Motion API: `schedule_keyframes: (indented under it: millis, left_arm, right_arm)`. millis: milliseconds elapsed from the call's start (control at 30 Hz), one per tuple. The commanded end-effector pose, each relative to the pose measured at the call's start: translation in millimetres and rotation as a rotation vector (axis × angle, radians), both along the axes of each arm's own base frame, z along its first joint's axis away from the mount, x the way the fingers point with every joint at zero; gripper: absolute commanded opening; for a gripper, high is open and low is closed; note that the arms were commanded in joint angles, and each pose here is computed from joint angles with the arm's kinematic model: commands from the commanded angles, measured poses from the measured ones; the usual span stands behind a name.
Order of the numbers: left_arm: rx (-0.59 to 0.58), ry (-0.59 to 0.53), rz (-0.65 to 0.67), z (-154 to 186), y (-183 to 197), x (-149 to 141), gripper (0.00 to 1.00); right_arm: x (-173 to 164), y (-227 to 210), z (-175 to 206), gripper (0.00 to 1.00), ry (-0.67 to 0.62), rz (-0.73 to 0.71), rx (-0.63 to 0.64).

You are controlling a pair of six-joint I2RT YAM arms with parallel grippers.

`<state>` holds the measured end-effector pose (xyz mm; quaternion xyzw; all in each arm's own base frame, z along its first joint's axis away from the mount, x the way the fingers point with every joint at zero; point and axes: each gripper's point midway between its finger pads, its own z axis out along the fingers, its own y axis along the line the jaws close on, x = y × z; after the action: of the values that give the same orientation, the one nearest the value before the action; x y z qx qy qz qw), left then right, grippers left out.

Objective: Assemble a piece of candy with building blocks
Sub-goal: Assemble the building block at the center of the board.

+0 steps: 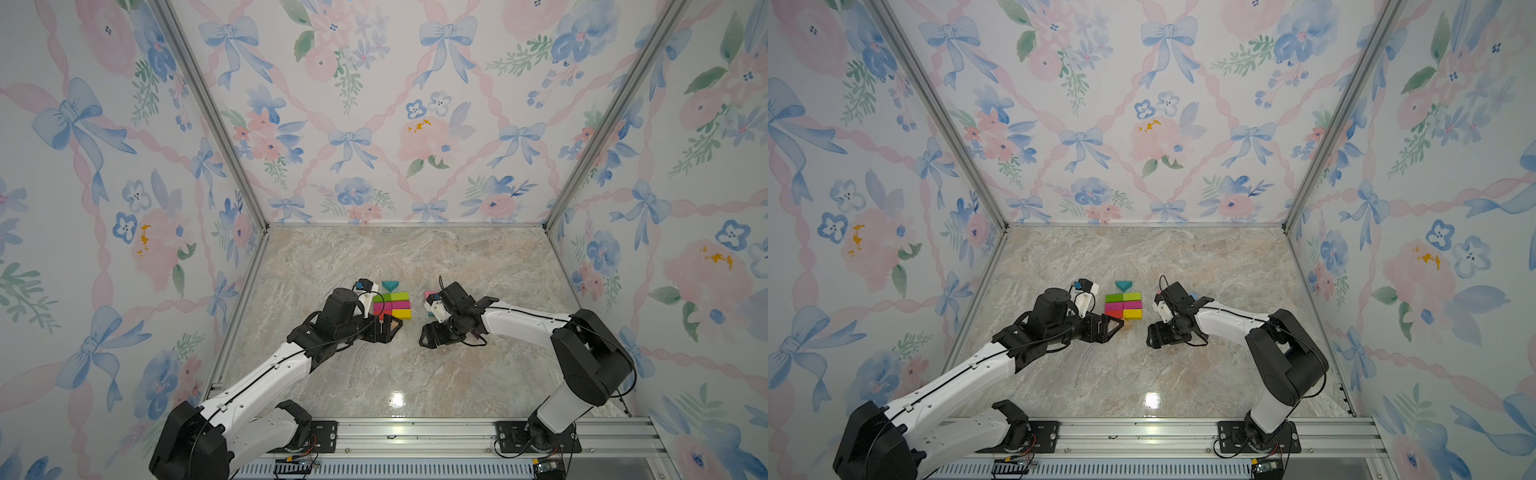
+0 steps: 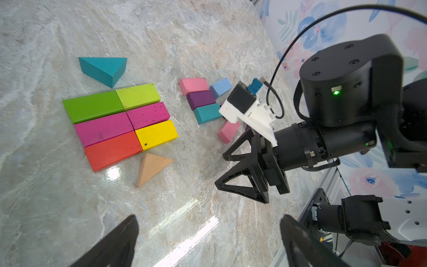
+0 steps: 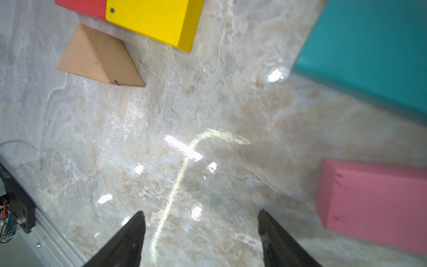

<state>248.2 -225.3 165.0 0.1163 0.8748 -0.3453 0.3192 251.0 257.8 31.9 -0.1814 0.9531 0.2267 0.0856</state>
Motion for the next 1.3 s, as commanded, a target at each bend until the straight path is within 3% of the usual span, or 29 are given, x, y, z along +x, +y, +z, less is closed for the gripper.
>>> schedule_keyframes:
  millis: [0,200,567,933,1267]
  left_arm:
    - [0.003,-0.037,-0.001,8,-1,5,0.98]
    - [0.002,-0.036,0.007,7,1,6,0.98]
    - [0.008,-0.019,0.006,3,-1,7,0.98]
    - [0.009,-0.012,0.012,1,-1,8,0.98]
    - [0.007,-0.021,0.010,4,-1,8,0.98]
  right_arm:
    - [-9,-2,-29,0.78,0.082,-0.013,-0.046]
    - [-2,-14,-43,0.77,0.089,-0.039,-0.088]
    - [11,-60,-33,0.76,0.058,-0.096,-0.172]
    - [25,-57,-22,0.76,0.026,-0.072,-0.142]
    - [-5,-65,2,0.76,0.012,-0.077,-0.119]
